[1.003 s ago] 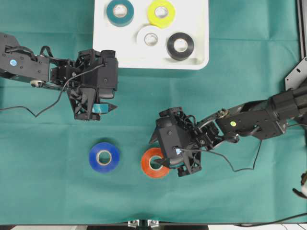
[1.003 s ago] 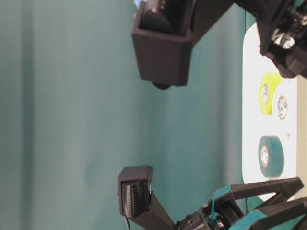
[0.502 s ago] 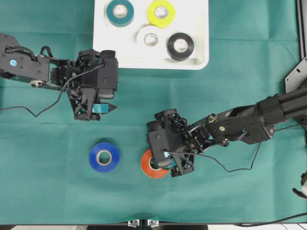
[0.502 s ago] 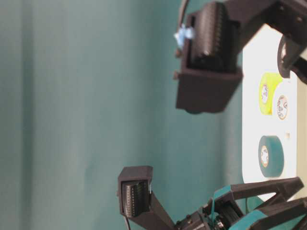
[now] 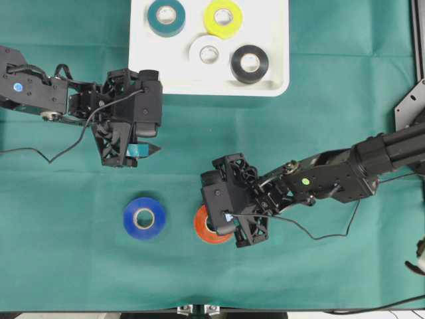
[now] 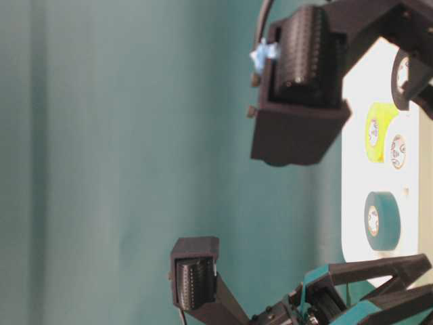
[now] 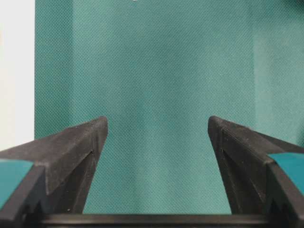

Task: Put the tape alternately from left to right into the white case.
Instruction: 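Close the right gripper inside the orange roll and lift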

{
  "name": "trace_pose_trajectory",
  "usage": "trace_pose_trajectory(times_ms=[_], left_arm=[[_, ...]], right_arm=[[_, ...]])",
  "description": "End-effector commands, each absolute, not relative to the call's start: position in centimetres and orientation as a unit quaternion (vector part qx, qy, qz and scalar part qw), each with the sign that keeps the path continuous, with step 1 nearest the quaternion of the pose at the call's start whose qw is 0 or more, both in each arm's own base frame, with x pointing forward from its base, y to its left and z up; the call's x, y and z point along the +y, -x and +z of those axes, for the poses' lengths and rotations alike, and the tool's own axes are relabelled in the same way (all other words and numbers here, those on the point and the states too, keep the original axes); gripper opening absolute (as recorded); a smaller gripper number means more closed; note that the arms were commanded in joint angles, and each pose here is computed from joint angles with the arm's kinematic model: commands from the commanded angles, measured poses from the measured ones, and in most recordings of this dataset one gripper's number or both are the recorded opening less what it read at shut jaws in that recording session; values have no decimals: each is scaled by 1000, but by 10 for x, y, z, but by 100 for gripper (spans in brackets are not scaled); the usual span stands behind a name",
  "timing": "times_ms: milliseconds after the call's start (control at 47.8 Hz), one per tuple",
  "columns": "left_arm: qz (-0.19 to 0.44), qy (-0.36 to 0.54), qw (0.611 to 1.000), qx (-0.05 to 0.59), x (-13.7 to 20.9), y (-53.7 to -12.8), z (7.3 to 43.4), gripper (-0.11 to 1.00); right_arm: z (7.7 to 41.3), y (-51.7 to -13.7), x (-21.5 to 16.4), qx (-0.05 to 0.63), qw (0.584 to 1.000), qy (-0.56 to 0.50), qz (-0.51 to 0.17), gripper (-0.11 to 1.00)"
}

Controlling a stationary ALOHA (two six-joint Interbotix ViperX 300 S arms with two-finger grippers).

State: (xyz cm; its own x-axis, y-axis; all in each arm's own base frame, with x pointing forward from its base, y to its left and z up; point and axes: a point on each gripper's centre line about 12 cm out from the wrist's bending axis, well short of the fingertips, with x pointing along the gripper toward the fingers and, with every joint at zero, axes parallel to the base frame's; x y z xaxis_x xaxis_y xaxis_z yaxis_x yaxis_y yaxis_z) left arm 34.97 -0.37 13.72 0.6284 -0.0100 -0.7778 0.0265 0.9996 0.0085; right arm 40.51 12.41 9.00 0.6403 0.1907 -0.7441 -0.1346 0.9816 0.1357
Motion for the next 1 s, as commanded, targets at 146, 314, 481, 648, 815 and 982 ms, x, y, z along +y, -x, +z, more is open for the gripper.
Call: trace_pose_trajectory(times_ms=[146, 314, 481, 648, 815, 982], left_arm=[[-11, -9, 906, 423, -5, -348, 141, 85], [-11, -9, 905, 425, -5, -347, 140, 85], [-11, -9, 906, 423, -5, -347, 141, 85], [-11, -9, 907, 422, -5, -347, 142, 85], [-11, -9, 906, 424, -5, -345, 141, 86], [-11, -9, 906, 423, -5, -346, 141, 85]], right_arm=[[117, -405, 120, 393, 915, -37, 86, 31], [125, -401, 115, 398, 914, -30, 77, 30], [144, -396, 103, 396, 916, -26, 57, 29], [160, -393, 85, 384, 922, -31, 39, 29], [169, -391, 73, 378, 925, -35, 25, 29], [175, -390, 66, 377, 925, -36, 13, 29]])
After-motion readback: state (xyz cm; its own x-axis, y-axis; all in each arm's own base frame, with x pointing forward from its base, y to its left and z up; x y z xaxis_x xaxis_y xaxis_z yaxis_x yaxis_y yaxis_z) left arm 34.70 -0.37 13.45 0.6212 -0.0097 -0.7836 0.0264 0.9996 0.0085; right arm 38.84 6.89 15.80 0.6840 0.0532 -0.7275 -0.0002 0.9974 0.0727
